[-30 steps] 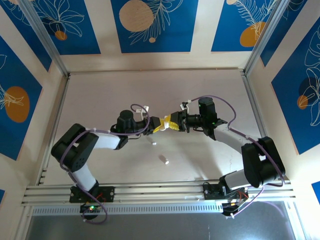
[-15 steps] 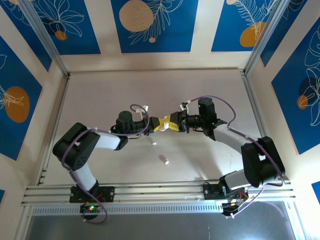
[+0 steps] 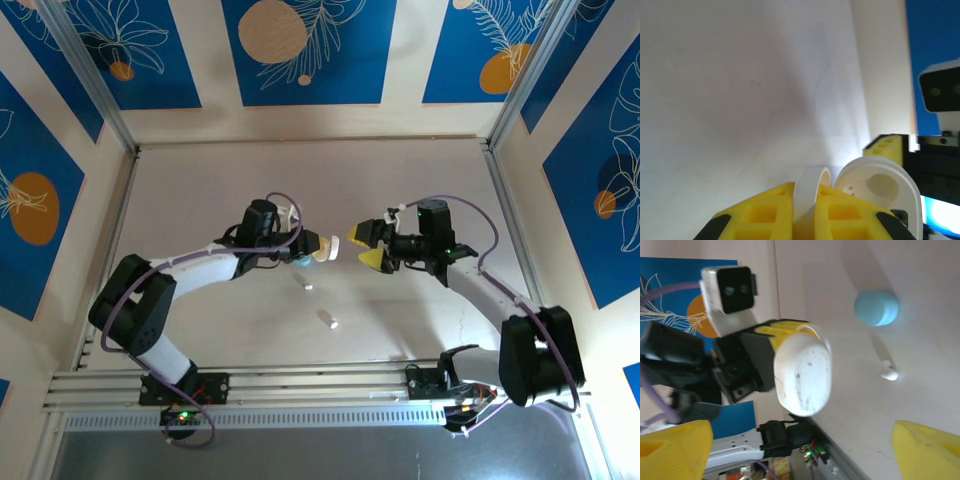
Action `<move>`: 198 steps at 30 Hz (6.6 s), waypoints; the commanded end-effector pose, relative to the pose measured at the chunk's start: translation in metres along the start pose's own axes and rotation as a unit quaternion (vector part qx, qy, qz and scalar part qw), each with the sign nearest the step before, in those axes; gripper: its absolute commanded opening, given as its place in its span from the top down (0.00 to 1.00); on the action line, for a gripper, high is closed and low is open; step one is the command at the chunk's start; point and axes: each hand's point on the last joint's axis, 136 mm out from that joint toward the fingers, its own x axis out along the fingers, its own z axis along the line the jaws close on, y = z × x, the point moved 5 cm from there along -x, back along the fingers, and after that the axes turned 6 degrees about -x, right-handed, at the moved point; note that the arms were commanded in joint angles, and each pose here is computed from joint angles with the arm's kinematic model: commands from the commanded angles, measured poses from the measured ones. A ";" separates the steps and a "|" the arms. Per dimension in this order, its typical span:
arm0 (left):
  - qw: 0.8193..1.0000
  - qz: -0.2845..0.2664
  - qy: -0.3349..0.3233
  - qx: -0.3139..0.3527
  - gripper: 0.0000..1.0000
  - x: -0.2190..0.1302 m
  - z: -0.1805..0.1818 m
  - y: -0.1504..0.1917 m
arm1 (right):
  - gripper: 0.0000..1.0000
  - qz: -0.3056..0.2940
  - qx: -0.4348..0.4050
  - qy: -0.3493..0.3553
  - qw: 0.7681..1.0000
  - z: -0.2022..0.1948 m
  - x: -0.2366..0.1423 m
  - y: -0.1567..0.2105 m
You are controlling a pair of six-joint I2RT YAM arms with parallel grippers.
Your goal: Insert the wireless bluetooth earbuds into the charging case
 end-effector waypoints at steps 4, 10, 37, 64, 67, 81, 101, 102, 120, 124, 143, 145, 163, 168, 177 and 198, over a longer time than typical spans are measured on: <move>0.961 0.040 -0.203 0.181 0.86 -0.007 -0.002 -0.005 | 0.01 -0.027 0.018 0.050 0.998 -0.027 -0.022 0.012; 0.901 0.081 -0.278 0.322 0.86 0.024 -0.016 -0.017 | 0.01 -0.051 0.025 0.062 0.996 -0.039 -0.035 0.012; 0.742 0.189 -0.288 0.576 0.84 0.113 -0.002 0.005 | 0.01 -0.082 0.048 0.050 0.994 -0.055 -0.058 0.015; 0.861 0.025 -0.224 0.457 0.00 0.005 -0.067 -0.008 | 0.01 -0.073 0.040 0.059 0.995 -0.047 -0.060 0.031; 0.887 -0.013 -0.210 0.411 0.00 -0.025 -0.064 -0.003 | 0.01 -0.057 0.034 0.071 0.995 -0.045 -0.054 0.038; 0.930 -0.185 -0.132 0.290 0.00 -0.094 0.012 0.047 | 0.10 0.021 0.031 0.156 0.987 -0.049 -0.016 0.088; 0.929 -0.241 -0.131 0.248 0.00 -0.100 0.048 0.042 | 0.38 0.133 -0.104 0.307 0.937 -0.044 0.030 0.129; 0.931 -0.242 -0.130 0.241 0.00 -0.100 0.050 0.041 | 0.40 0.130 -0.117 0.304 0.936 -0.039 0.033 0.126; 0.944 -0.264 -0.112 0.165 0.00 -0.114 0.077 0.026 | 0.43 0.048 -0.041 0.251 0.966 -0.008 0.087 0.074; 0.943 -0.267 -0.112 0.165 0.00 -0.116 0.076 0.026 | 0.43 0.013 -0.011 0.248 0.969 -0.010 0.094 0.075; 0.941 -0.275 -0.113 0.160 0.00 -0.121 0.074 0.028 | 0.48 -0.123 0.120 0.227 0.959 -0.033 0.119 0.083; 0.943 -0.270 -0.112 0.160 0.00 -0.120 0.074 0.027 | 0.49 -0.123 0.131 0.225 0.957 -0.039 0.124 0.083; 0.965 -0.219 -0.070 0.127 0.00 -0.101 0.077 0.022 | 0.53 -0.120 0.186 0.219 0.950 -0.069 0.156 0.084; 0.964 -0.223 -0.069 0.130 0.00 -0.104 0.075 0.022 | 0.53 -0.125 0.186 0.217 0.950 -0.073 0.158 0.079; 0.963 -0.225 -0.067 0.133 0.00 -0.105 0.074 0.022 | 0.56 -0.133 0.181 0.209 0.952 -0.073 0.162 0.067; 0.963 -0.224 -0.062 0.136 0.00 -0.106 0.072 0.023 | 0.59 -0.148 0.179 0.199 0.952 -0.071 0.165 0.051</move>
